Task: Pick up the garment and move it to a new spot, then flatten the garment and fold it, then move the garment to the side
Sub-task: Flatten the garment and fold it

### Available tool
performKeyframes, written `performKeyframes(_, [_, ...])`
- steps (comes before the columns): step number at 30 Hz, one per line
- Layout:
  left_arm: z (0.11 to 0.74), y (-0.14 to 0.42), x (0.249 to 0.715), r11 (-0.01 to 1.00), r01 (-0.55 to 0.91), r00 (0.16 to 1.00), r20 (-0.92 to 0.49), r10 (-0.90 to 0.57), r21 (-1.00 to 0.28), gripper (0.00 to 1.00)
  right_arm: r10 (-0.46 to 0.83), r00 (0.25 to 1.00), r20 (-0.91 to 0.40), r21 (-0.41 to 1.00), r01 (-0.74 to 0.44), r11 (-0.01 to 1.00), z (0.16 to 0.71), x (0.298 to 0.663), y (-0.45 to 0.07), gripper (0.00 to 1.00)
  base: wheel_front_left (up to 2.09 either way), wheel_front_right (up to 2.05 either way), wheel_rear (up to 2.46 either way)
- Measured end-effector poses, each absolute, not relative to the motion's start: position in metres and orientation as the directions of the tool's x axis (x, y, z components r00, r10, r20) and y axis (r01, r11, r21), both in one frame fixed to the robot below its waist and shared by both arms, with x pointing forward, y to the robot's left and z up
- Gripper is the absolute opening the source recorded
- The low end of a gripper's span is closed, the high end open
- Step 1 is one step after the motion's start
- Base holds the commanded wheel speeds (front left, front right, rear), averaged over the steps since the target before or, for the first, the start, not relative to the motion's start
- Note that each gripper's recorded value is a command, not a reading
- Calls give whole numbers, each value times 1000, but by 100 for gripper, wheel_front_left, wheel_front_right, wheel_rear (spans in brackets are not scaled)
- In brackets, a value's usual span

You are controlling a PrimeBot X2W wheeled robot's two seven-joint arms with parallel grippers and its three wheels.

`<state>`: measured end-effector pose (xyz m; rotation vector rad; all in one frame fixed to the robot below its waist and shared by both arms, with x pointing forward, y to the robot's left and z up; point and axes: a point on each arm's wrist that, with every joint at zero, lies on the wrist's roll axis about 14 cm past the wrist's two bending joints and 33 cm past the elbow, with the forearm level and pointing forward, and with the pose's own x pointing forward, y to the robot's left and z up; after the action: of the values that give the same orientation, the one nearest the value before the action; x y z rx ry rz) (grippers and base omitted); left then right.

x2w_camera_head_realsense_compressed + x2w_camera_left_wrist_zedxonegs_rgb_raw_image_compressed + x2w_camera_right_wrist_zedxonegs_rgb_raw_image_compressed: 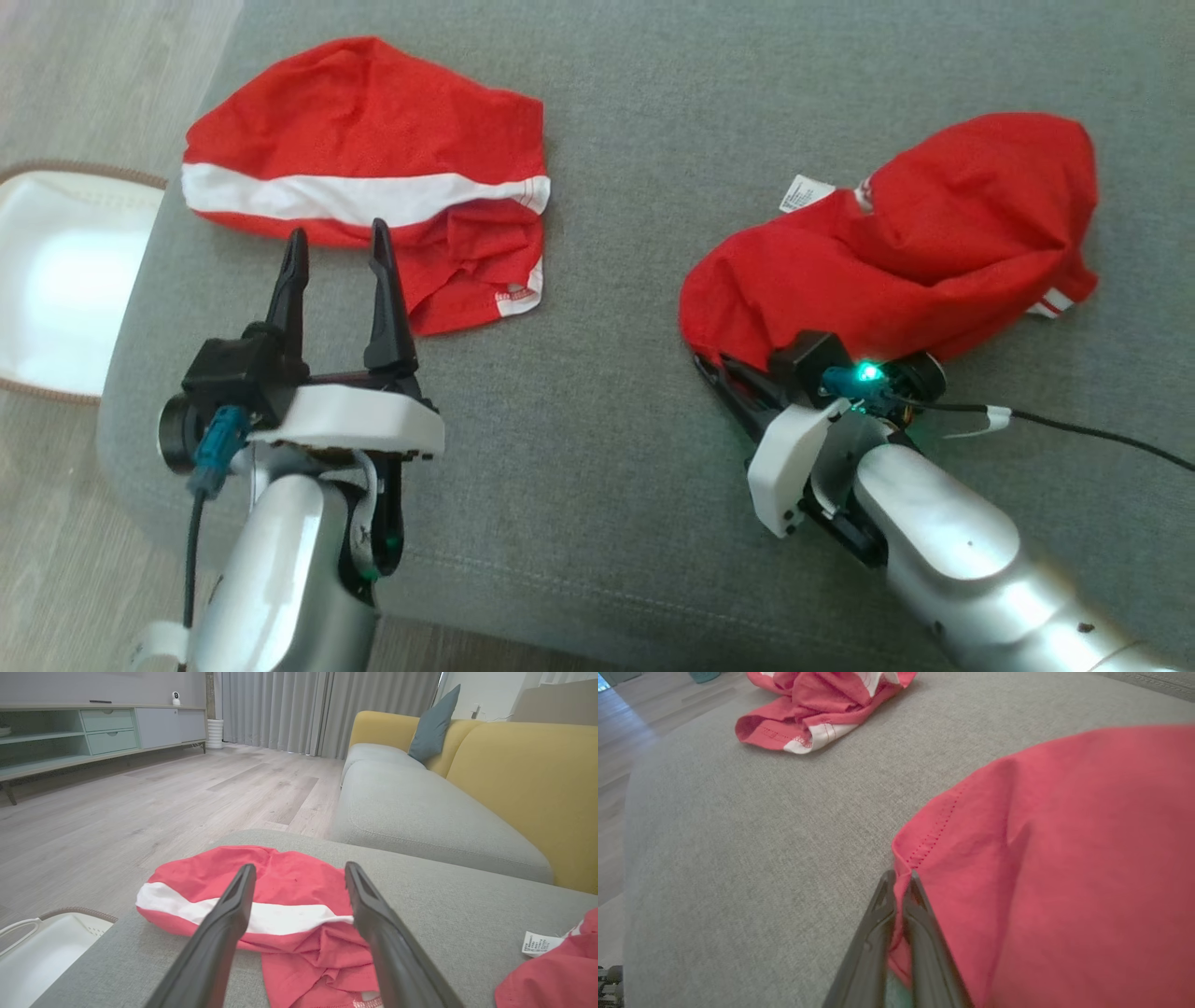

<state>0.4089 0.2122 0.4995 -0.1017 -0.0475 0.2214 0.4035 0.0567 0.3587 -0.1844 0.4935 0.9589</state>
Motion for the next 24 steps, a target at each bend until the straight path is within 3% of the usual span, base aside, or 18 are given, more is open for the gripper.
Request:
performKeyframes(7, [514,208,405,971,-203,974,75,213,-122,100,725,578,-375,53,-767,639,393,423,46,0,0,0,0])
performKeyframes(15, [530,204,390,972,-190,971,116,207,-141,100,707,706,-36,-4,-708,707,523,479,53,0,0,0,0])
performKeyframes(18, [533,205,381,970,-193,970,123,211,-147,100,701,708,90,-15,-703,711,576,488,61,0,0,0,0])
performKeyframes(24, [533,210,364,965,-212,965,124,232,-157,100,704,616,354,-36,-743,668,687,478,89,0,0,0,0])
